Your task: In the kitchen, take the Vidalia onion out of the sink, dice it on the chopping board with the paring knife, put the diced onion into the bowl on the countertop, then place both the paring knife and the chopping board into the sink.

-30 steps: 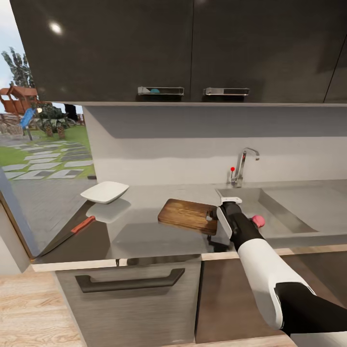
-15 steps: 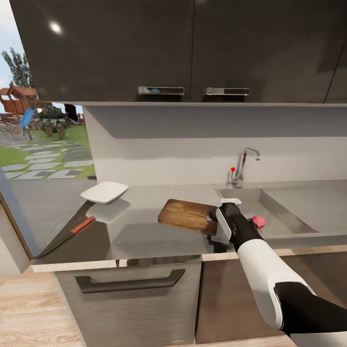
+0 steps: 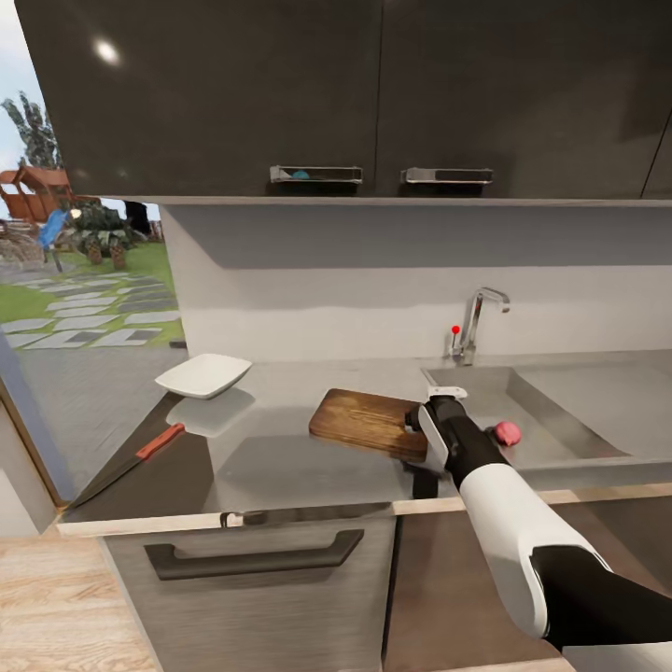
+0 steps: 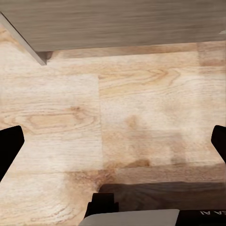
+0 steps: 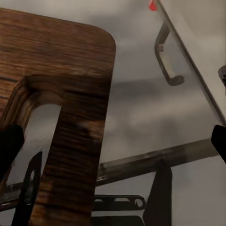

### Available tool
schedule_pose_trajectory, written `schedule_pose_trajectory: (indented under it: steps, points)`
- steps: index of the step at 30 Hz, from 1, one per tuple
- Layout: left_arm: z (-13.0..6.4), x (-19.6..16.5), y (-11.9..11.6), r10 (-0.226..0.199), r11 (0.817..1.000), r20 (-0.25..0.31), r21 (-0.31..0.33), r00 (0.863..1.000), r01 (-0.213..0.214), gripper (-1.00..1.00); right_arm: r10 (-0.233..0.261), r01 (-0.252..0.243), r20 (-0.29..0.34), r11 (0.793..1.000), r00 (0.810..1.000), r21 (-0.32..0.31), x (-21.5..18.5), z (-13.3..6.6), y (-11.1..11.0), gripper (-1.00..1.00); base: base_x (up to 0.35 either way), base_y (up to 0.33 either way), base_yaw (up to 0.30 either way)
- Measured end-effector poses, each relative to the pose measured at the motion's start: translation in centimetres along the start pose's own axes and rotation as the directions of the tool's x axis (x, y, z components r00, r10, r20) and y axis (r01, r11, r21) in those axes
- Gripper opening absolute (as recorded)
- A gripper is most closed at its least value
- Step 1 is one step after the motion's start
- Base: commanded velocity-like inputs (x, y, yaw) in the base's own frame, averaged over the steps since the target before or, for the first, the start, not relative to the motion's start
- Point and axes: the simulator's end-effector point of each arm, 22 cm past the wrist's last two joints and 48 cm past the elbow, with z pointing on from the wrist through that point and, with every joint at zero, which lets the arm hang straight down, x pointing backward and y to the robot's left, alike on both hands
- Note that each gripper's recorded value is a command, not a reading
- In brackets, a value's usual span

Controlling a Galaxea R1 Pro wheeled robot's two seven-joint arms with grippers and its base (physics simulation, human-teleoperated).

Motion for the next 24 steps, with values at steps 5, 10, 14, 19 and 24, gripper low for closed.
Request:
schedule_pose_trajectory:
  steps: [5,10,14,19,24]
  points:
    - [0.0,0.0,0.0,0.001,1.000,0.000,0.000,1.000,-0.001,1.00,0.000,0.000,-0.001,1.000,1.000,0.003,0.6,0.5,0.0,1.00,0.000,0.000,0.000]
    - [0.0,0.0,0.0,0.000,1.000,0.000,0.000,1.000,0.000,1.00,-0.004,0.004,-0.012,1.000,1.000,0.003,1.3,0.8,0.1,1.00,0.000,0.000,0.000]
    - [0.0,0.1,0.0,0.001,1.000,-0.002,0.001,1.000,-0.001,1.00,0.001,-0.001,0.005,1.000,1.000,0.004,1.3,1.1,0.2,1.00,0.000,0.000,0.000]
    - [0.0,0.3,0.0,0.001,1.000,-0.007,0.001,1.000,-0.001,1.00,0.005,-0.005,0.020,1.000,1.000,0.006,1.2,1.2,0.2,1.00,0.000,0.000,0.000]
    - [0.0,0.4,0.0,0.001,1.000,-0.007,0.001,1.000,-0.001,1.00,0.006,-0.006,0.021,1.000,1.000,0.005,1.2,1.2,0.2,1.00,0.000,0.000,0.000]
